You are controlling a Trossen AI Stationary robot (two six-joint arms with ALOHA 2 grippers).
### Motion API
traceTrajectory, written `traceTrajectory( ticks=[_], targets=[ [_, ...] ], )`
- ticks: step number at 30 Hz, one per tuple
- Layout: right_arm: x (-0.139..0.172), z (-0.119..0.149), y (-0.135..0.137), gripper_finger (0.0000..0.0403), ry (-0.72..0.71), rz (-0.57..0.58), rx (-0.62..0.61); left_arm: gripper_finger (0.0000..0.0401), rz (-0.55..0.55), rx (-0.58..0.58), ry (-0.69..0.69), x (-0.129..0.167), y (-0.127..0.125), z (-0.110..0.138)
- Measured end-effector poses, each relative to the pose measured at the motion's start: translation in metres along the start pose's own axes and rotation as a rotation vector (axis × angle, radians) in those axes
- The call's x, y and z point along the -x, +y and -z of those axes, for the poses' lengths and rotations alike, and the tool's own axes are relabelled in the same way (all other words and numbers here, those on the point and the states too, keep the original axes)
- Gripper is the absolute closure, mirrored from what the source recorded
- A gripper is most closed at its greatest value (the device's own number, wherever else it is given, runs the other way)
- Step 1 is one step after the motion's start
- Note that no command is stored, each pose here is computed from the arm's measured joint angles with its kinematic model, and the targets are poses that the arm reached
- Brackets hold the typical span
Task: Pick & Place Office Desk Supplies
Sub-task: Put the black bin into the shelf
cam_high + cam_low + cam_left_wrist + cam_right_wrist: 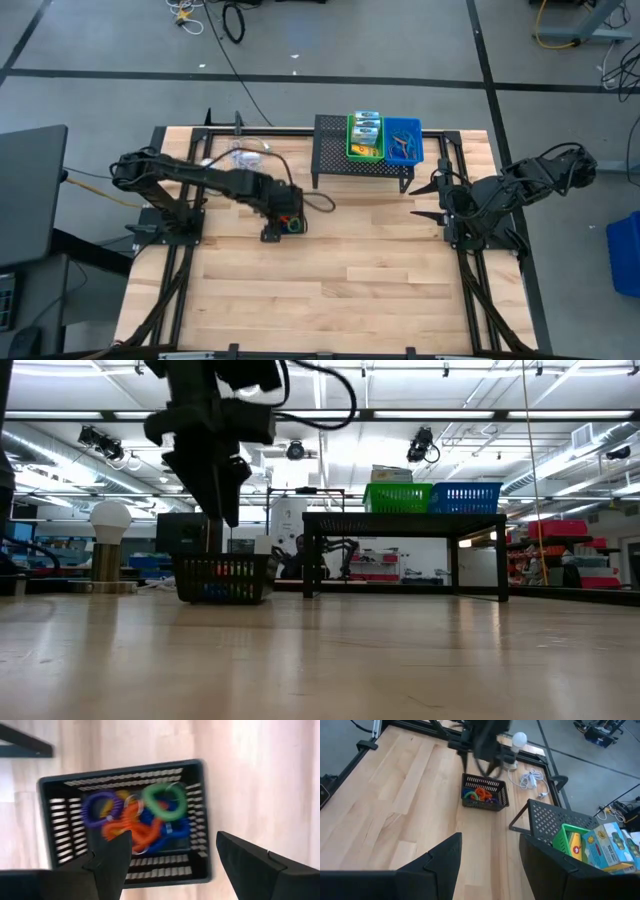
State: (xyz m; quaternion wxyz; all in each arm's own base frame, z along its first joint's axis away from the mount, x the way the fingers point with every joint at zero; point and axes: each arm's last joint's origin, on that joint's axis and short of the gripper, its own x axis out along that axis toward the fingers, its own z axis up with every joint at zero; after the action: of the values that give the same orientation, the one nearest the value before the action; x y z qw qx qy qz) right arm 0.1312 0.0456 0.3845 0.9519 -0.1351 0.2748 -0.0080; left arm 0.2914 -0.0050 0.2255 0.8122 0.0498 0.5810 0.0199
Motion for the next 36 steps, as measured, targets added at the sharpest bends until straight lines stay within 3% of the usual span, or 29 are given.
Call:
traceTrajectory(
  ticks=[5,12,25,36],
  targets=[
    [0.0,0.0,0.0,0.0195,0.001,0.0,0.0,0.0104,-0.054,0.052,-0.038,0.003,-0.023,-0.003],
    [0.0,0.0,0.0,0.0195,0.002,-0.002,0.001,0.0104,-0.048,0.078,-0.058,-0.009,-0.039,-0.008],
    [0.0,0.0,0.0,0.0195,0.002,-0.008,0.02,0.0106,-0.107,0.127,0.077,-0.043,-0.046,-0.004],
    [0.0,0.0,0.0,0.0195,0.002,-0.008,0.02,0.0153,-0.164,0.112,0.086,-0.051,-0.052,-0.004]
  ],
)
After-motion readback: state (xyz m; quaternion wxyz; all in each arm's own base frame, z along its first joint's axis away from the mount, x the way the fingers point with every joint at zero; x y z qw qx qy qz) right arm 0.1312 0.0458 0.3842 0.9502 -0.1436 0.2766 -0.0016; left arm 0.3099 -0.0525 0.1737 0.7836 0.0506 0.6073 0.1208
